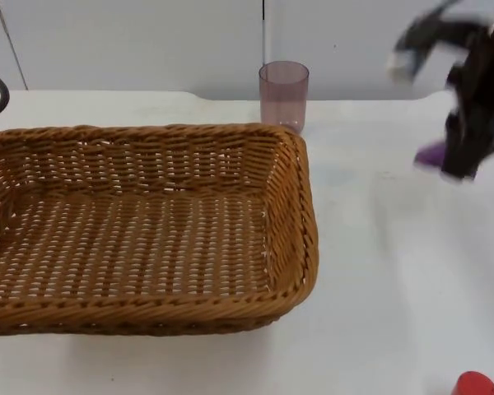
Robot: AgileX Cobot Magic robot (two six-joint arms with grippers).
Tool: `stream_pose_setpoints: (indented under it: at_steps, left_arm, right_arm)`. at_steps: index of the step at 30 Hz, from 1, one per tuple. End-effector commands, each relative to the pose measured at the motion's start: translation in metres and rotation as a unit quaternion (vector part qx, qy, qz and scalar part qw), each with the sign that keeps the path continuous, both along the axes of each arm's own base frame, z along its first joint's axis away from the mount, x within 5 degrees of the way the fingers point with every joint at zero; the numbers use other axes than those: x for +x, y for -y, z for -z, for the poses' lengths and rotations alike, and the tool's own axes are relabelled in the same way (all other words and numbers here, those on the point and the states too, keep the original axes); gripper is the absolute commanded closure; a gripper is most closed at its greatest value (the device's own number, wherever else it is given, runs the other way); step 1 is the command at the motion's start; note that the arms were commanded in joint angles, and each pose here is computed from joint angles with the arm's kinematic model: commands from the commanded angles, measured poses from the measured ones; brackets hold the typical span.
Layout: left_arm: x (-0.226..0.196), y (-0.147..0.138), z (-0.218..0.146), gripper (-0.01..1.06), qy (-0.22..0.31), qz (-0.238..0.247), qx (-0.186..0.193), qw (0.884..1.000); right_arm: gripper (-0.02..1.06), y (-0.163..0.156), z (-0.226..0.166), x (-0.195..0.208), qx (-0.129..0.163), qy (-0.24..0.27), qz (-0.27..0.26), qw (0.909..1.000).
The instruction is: Pick up the basket with the left hand and place the triangular block into the basket with the right hand.
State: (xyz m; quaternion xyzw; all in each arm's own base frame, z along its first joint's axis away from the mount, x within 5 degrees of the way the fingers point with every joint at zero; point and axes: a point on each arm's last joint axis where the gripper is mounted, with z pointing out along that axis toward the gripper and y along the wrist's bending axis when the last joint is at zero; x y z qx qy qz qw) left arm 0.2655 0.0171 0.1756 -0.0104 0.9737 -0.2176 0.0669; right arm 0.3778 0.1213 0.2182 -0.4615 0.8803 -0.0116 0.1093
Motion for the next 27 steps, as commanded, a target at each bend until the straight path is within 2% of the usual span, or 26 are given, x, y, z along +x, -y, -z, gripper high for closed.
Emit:
stream_pose_setpoints:
  at_steps: [1, 5, 10, 12, 14, 16, 17, 19, 20, 21, 25, 27]
  left_arm:
    - [-0.001, 0.002, -0.003, 1.05, 0.002, -0.008, -0.015, 1.000]
    - [-0.001, 0.002, -0.003, 1.05, 0.002, -0.008, -0.015, 1.000]
    - [-0.001, 0.002, -0.003, 1.05, 0.002, -0.008, -0.015, 1.000]
    - [-0.001, 0.002, -0.003, 1.05, 0.002, -0.008, -0.015, 1.000]
    - [-0.001, 0.002, -0.003, 1.05, 0.002, -0.008, -0.015, 1.000]
    - [-0.001, 0.002, -0.003, 1.05, 0.002, -0.008, -0.015, 1.000]
    - [-0.001, 0.002, -0.003, 1.05, 0.002, -0.008, -0.015, 1.000]
    - [-0.001, 0.002, -0.003, 1.05, 0.002, -0.008, -0.015, 1.000]
    - [-0.001, 0.002, -0.003, 1.05, 0.002, -0.008, -0.015, 1.000]
    - [-0.001, 0.002, -0.003, 1.05, 0.002, -0.008, -0.015, 1.000]
    - [-0.001, 0.002, -0.003, 1.05, 0.001, -0.007, -0.016, 1.000]
    - [-0.001, 0.002, -0.003, 1.05, 0.001, -0.007, -0.016, 1.000]
  right_arm:
    - [1.05, 0.000, -0.035, -0.014, 0.025, 0.019, 0.049, 0.9983]
    - [1.05, 0.006, -0.078, -0.031, 0.058, 0.063, 0.097, 0.9916]
    - [1.05, 0.003, -0.092, -0.041, 0.080, 0.067, 0.140, 0.9846]
    - [1.05, -0.003, -0.092, -0.044, 0.081, 0.061, 0.141, 0.9849]
    - [1.05, -0.020, -0.093, -0.051, 0.086, 0.058, 0.121, 0.9872]
    - [1.05, -0.048, -0.094, -0.061, 0.097, 0.069, 0.080, 0.9897]
    - [1.05, -0.048, -0.094, -0.061, 0.097, 0.069, 0.080, 0.9897]
    - [1.05, -0.076, -0.099, -0.073, 0.108, 0.081, 0.032, 0.9903]
    - [1.05, -0.098, -0.104, -0.083, 0.121, 0.094, -0.004, 0.9882]
    - [1.05, -0.098, -0.104, -0.083, 0.121, 0.094, -0.004, 0.9882]
    - [1.05, -0.150, -0.107, -0.097, 0.143, 0.103, -0.064, 0.9823]
    - [1.05, -0.160, -0.104, -0.098, 0.143, 0.100, -0.074, 0.9819]
